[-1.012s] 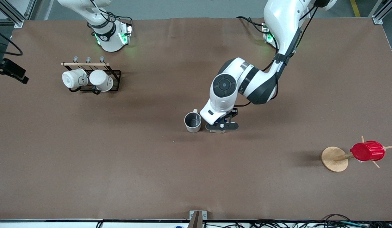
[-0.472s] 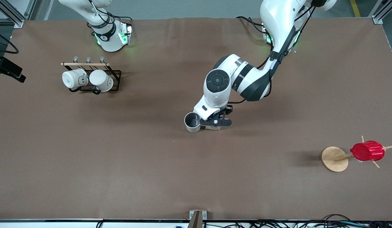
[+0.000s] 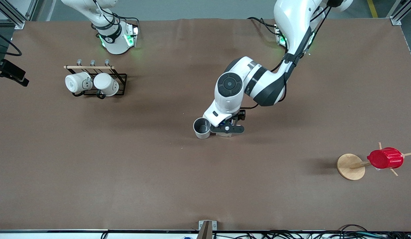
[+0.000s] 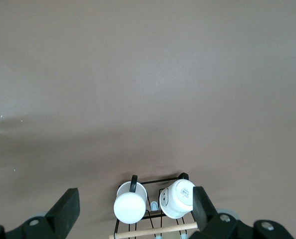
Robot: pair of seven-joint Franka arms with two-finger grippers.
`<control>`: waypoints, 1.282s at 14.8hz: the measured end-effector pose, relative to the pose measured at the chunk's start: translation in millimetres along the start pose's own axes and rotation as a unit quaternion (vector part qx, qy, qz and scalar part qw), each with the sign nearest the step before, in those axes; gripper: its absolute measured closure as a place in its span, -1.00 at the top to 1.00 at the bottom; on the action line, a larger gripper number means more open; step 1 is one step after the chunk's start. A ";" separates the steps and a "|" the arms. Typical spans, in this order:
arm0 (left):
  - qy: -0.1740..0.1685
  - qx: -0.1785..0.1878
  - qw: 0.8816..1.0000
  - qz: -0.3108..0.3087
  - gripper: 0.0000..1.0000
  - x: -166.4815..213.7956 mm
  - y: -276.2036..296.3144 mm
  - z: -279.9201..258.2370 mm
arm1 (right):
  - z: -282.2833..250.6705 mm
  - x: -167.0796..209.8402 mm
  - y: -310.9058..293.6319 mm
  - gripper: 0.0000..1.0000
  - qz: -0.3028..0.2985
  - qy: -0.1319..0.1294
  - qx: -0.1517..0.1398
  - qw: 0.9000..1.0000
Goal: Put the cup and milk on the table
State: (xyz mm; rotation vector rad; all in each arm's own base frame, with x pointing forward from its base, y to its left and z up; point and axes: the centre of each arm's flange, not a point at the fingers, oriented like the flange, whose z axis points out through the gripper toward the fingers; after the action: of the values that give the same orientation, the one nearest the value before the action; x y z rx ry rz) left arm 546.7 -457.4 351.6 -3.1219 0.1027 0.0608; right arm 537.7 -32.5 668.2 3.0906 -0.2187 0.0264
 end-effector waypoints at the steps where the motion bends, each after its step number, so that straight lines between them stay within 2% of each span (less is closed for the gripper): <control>1: 0.010 -0.007 1.000 -0.002 1.00 1.2 -2.2 -18.7 | 0.0 0.0 0.0 1.00 0.000 0.000 0.000 1.000; 6: 0.020 -0.005 0.999 -0.039 1.00 -1.2 -55.0 -110.3 | 0.0 0.0 -0.1 1.00 0.000 0.000 0.000 1.000; 11: 0.030 -0.007 0.996 -0.079 1.00 12.8 -147.7 -143.3 | -0.1 -0.2 -1.7 1.00 -0.002 0.000 0.000 1.000; 19: 0.060 -0.008 0.996 -0.072 1.00 -19.4 -261.0 -198.9 | 0.1 -0.5 -2.9 1.00 -0.003 -0.001 0.000 1.000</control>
State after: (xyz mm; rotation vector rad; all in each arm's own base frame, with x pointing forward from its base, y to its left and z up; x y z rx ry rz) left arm 552.3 -199.4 555.3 -3.1364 -0.1235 -0.1271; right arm 537.7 -29.5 668.0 3.0914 -0.2102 0.0227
